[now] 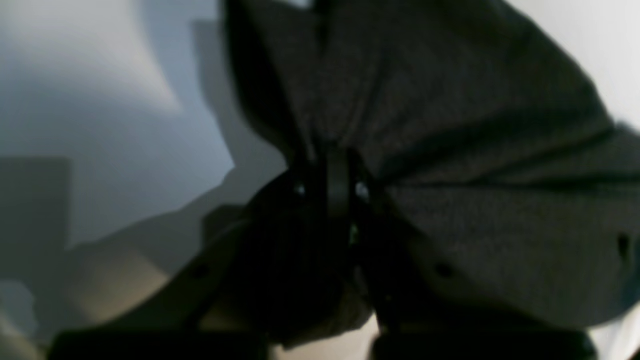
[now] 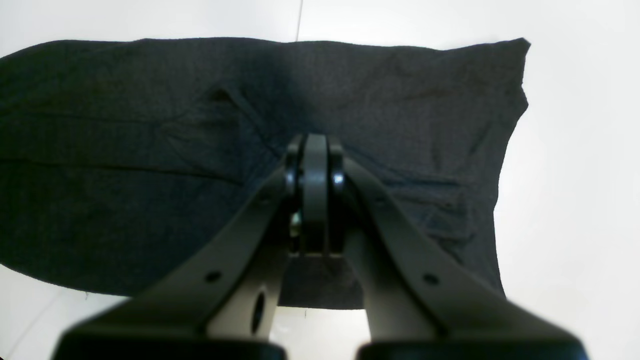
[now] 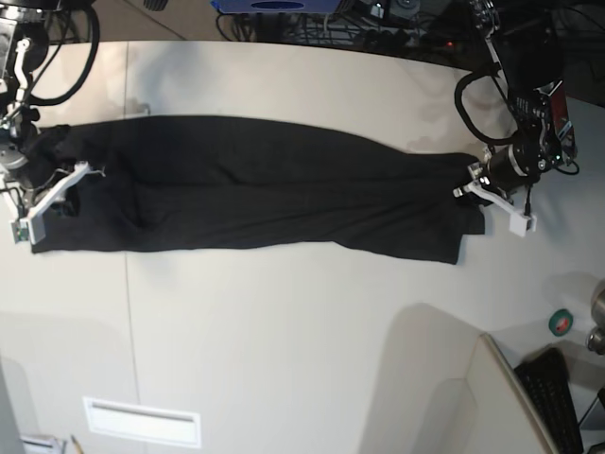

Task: Layout the t-shirt on the table in an organized manner, then fold the t-shirt properly
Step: 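Grasp both ends of the folded strip and pull them apart to straighten, then fold the strip end with the left gripper toward the right gripper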

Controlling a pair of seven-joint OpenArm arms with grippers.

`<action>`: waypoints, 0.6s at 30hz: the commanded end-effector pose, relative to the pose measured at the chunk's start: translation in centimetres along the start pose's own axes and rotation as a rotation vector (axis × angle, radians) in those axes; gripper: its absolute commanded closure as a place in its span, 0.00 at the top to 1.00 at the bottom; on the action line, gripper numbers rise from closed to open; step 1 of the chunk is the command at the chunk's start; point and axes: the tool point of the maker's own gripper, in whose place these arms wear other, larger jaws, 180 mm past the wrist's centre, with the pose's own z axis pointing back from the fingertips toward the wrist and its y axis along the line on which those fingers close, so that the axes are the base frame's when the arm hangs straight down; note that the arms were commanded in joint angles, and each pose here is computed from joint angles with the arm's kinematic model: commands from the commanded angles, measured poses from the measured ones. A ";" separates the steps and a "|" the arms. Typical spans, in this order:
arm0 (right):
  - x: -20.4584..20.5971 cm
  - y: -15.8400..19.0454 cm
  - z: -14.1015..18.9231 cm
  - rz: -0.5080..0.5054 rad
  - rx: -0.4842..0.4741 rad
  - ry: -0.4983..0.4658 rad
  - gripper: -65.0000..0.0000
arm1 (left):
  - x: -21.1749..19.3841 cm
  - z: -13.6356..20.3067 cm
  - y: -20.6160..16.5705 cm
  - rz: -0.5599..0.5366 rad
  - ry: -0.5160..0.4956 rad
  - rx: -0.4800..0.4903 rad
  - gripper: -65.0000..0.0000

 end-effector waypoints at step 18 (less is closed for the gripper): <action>0.4 -0.2 0.6 0.012 -0.002 -0.025 0.00 | 4.6 10.3 -2.7 -0.371 -0.237 0.108 0.00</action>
